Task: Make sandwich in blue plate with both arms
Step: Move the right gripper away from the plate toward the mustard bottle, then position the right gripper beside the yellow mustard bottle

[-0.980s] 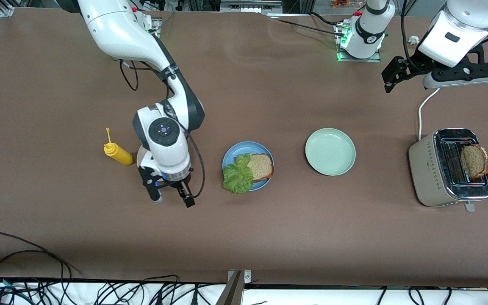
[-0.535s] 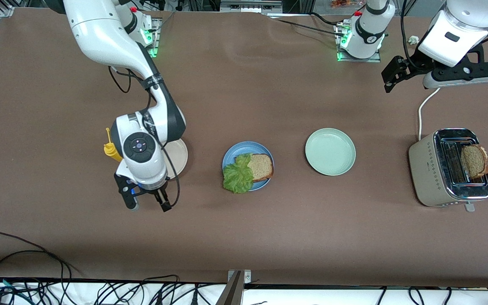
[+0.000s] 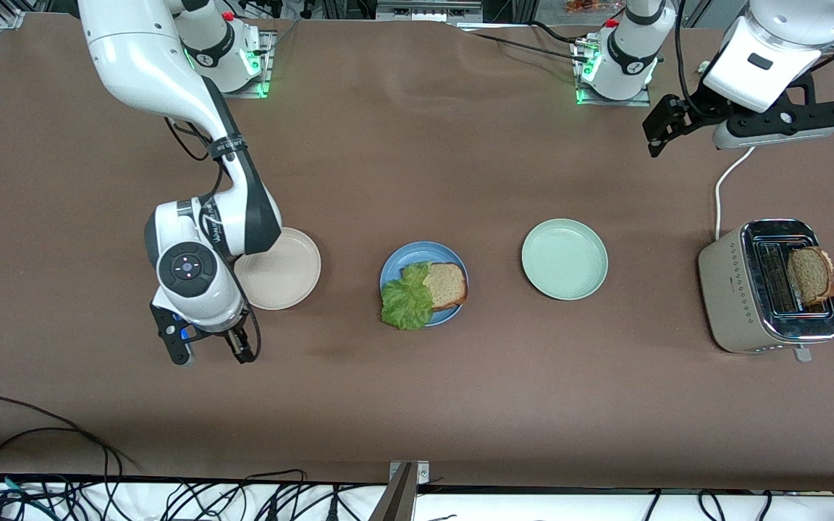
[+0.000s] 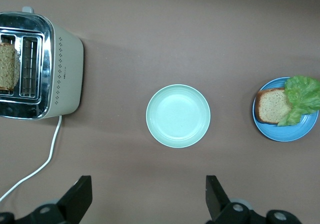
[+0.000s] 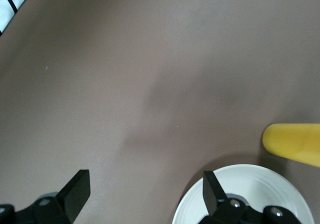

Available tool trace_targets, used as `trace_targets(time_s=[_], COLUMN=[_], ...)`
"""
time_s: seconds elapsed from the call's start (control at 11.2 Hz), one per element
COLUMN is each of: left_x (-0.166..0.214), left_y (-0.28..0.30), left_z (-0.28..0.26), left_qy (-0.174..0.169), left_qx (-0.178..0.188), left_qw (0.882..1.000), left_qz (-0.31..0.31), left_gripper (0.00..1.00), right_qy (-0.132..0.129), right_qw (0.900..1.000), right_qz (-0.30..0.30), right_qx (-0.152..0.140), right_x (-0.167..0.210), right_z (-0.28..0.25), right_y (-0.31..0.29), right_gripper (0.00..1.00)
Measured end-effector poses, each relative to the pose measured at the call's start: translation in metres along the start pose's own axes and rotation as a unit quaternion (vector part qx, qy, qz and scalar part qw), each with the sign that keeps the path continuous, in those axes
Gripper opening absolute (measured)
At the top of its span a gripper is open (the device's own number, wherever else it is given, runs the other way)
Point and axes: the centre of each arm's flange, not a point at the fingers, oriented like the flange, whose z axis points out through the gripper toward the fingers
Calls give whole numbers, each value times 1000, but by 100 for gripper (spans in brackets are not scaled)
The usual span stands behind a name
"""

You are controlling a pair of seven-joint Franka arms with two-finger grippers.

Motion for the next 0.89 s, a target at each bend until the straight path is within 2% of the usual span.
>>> trace_targets(time_s=[0.27, 0.36, 0.62, 0.89], left_x=[-2, -2, -2, -1], left_y=[5, 5, 5, 6], left_z=[0, 0, 0, 2], left_qy=[0, 0, 0, -1], left_qx=[0, 0, 0, 0], left_qw=[1000, 1000, 1000, 1000], left_qz=[1, 0, 0, 0], left_gripper=[100, 100, 100, 100], right_qy=[5, 2, -16, -36], right_qw=[999, 998, 995, 992], right_qz=[-26, -41, -73, -100], right_qx=[-37, -48, -60, -66], right_x=[11, 24, 99, 133], right_z=[-7, -10, -29, -42], right_y=[12, 19, 51, 73], right_gripper=[100, 100, 100, 100])
